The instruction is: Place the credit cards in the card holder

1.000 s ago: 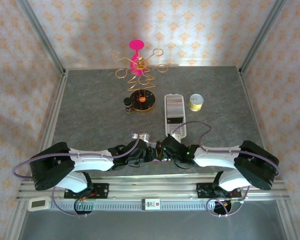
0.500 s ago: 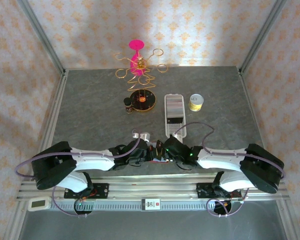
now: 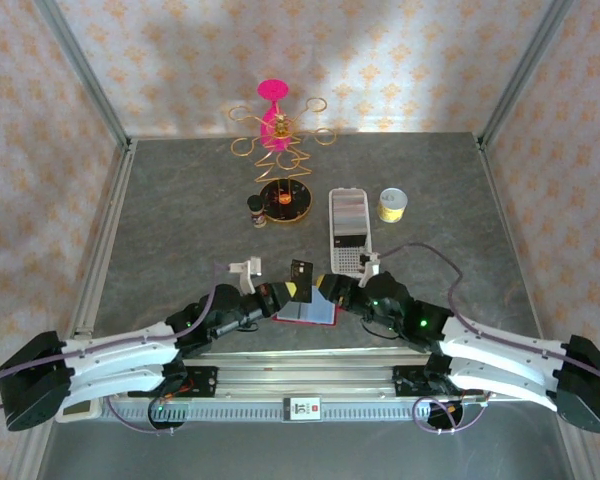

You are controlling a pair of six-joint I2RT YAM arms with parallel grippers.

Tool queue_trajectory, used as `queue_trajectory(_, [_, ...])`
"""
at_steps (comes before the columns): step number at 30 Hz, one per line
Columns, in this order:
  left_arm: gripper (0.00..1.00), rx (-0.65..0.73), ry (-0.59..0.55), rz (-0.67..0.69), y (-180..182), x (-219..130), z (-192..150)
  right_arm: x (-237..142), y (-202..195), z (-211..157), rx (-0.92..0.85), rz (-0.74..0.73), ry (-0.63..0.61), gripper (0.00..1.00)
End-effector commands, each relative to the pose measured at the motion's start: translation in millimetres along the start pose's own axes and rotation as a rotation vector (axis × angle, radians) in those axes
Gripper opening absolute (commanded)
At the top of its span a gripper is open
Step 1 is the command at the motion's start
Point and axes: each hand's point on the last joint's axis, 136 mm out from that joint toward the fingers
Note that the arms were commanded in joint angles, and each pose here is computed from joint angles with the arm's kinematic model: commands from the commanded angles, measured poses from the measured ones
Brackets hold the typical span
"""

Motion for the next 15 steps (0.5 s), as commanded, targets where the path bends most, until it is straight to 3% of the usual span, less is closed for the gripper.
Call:
queue_trajectory(1, [0.00, -0.062, -0.074, -0.155, -30.8, -13.0, 17.6, -9.4, 37.6, 5.5, 0.102, 0.200, -0.004, 0.55])
queue_trajectory(10, [0.00, -0.159, -0.097, -0.288, -48.4, -23.2, 22.8, -13.5, 69.6, -12.6, 0.125, 0.373, 0.120, 0.52])
queue_trajectory(15, [0.00, -0.176, -0.092, -0.329, -55.9, -23.4, 23.3, -7.8, 69.6, -18.5, 0.114, 0.355, 0.156, 0.45])
Point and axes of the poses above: each hand's point on the last joint's axis, 136 mm out from that joint toward the fingers, its own x axis out along the fingers, its own y axis along the line the jaws close on, z = x × y, and after that the axes turned 2 degrees about x, right-handed
